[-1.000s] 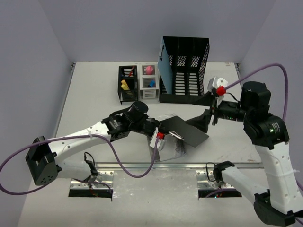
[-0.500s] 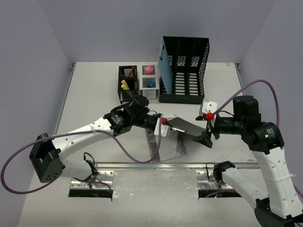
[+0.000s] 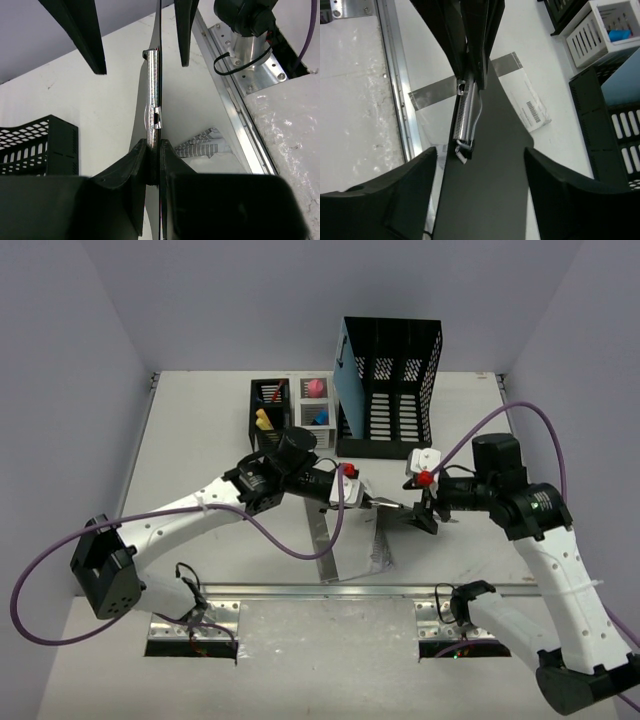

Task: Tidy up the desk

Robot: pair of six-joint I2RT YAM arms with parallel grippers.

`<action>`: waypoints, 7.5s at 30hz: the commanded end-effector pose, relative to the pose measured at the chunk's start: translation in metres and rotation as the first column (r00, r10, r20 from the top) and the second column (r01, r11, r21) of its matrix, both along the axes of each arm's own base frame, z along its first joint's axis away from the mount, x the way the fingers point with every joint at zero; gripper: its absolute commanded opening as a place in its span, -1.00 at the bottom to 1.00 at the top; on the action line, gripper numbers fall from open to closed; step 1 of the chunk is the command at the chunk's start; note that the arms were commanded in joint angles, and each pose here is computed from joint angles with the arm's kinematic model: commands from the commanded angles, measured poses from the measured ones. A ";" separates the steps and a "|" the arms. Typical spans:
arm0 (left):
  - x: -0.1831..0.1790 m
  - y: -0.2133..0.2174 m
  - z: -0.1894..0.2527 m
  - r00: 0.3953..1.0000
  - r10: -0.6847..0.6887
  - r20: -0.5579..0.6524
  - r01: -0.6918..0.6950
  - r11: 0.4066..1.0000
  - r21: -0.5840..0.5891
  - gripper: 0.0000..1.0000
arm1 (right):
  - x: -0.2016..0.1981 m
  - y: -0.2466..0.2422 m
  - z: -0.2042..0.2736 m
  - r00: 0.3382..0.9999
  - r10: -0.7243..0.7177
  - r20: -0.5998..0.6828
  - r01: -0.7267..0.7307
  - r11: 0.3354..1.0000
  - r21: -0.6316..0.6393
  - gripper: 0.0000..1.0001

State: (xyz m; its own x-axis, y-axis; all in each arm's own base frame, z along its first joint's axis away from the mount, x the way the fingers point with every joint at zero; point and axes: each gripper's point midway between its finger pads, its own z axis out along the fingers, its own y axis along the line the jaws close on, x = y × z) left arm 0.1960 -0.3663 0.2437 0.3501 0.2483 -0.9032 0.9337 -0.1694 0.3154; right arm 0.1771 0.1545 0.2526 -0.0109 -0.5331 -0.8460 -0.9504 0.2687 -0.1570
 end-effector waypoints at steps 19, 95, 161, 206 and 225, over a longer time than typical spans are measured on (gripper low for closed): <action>0.010 -0.013 0.032 0.998 -0.056 -0.041 0.052 0.995 -0.087 -1.00 | 0.004 0.023 -0.001 0.962 0.195 0.192 -0.209 0.976 0.056 -0.97; 0.028 -0.004 0.045 0.998 0.039 0.053 -0.033 0.994 -0.103 -1.00 | 0.020 0.013 0.028 0.986 0.044 0.158 -0.053 0.997 0.051 -0.04; 0.089 0.282 0.140 0.072 0.921 -0.384 -0.942 -0.064 -0.328 1.00 | 0.145 -0.072 0.307 0.497 -0.867 0.012 0.498 0.296 0.815 -0.97; 0.094 0.281 0.051 -0.005 0.933 -0.359 -0.981 -0.074 -0.180 1.00 | 0.347 -0.019 0.113 0.295 -0.955 0.035 0.701 0.241 0.671 -0.98; 0.075 0.244 0.033 0.277 0.939 -0.205 -0.954 0.244 -0.172 1.00 | 0.262 0.054 0.139 0.674 -0.668 0.315 0.473 0.718 0.511 0.33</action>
